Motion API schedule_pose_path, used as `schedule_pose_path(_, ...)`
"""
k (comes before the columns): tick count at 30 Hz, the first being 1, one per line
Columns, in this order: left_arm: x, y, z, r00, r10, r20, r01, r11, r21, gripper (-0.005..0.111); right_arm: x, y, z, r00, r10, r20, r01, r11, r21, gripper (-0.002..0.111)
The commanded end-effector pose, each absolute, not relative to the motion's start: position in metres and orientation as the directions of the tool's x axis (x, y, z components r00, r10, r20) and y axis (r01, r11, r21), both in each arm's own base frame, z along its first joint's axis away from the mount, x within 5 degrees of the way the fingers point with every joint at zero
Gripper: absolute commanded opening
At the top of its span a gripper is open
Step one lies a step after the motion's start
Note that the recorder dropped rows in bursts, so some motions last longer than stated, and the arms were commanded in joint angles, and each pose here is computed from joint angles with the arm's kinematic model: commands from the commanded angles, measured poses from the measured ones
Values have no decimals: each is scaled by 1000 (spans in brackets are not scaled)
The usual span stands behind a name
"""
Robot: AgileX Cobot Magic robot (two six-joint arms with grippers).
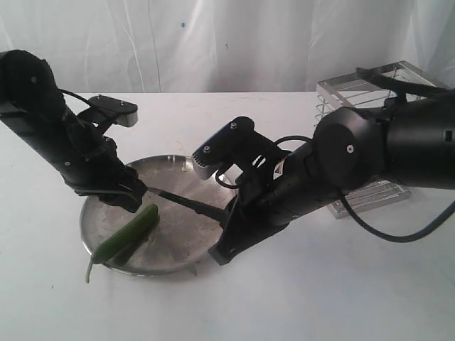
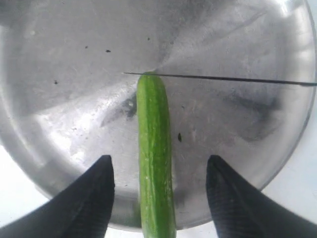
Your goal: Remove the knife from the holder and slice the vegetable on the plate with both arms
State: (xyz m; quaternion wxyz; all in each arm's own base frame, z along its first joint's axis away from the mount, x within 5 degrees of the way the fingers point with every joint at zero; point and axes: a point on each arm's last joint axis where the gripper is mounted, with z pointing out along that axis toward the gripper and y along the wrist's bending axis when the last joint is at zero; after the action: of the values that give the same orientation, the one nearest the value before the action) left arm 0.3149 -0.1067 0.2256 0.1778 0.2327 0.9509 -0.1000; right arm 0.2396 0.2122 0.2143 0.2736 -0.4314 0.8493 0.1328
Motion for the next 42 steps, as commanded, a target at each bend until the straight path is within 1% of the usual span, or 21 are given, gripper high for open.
schedule_pose_path(1, 307, -104, 239, -821, 406, -400, 474, 877, -83, 59, 243, 215, 209, -475, -663, -579, -806, 591, -15, 0)
schedule_pose_path(7, 308, -104, 243, -814, 395, -427, 467, 881, -75, 59, 243, 220, 198, -485, -678, -552, -812, 584, -4, 0)
schedule_pose_path(12, 309, -104, 243, -807, 392, -441, 466, 882, -69, 59, 243, 225, 199, -464, -670, -580, -813, 582, -20, 0)
schedule_pose_path(34, 310, -104, 244, -806, 389, -447, 464, 883, -67, 59, 247, 228, 190, -477, -651, -590, -800, 600, -16, 0)
schedule_pose_path(42, 310, -104, 244, -806, 389, -447, 464, 883, -67, 59, 241, 236, 190, -457, -662, -594, -816, 578, -18, 0)
